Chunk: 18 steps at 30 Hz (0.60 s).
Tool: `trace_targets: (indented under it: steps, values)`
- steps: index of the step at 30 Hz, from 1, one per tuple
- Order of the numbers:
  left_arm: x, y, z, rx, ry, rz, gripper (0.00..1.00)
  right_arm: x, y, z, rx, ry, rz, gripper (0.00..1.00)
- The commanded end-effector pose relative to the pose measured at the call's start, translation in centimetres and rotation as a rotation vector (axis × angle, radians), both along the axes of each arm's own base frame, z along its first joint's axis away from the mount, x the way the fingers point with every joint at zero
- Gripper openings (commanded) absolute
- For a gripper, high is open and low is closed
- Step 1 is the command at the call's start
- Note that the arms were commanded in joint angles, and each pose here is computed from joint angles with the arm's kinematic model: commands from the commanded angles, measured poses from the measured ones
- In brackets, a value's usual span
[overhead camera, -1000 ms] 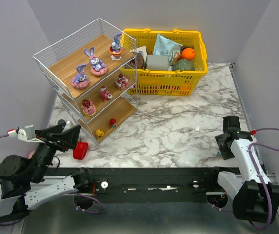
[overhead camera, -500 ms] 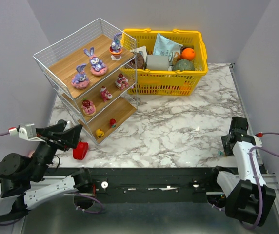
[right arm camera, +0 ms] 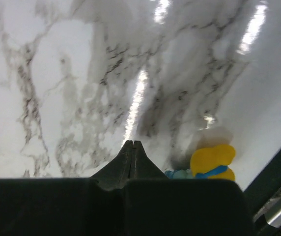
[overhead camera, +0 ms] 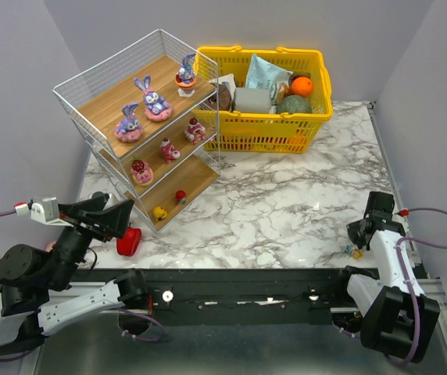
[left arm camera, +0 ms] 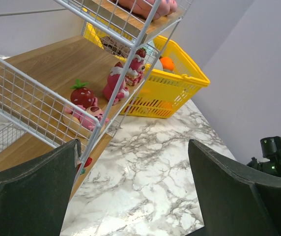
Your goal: Place and organize the plastic toys onto the shelf
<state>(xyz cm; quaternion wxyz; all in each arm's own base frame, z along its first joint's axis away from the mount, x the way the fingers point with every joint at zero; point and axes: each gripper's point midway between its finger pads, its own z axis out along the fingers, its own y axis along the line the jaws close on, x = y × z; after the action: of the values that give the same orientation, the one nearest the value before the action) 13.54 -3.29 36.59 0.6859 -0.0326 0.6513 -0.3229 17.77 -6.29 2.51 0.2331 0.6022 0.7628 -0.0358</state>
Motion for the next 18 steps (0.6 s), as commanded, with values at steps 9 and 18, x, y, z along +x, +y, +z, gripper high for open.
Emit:
trace_targets:
  steps: [9, 18]
  values:
    - [-0.5, -3.0, 0.8, -0.012, -0.003, -0.111, 0.99, 3.7, 4.2, 4.0, 0.08, -0.264, 0.382, 0.0]
    - [-0.2, -4.3, 0.3, 0.0, 0.018, -0.124, 0.99, 0.3, 0.8, 7.0, -0.046, -0.158, 0.124, 0.69]
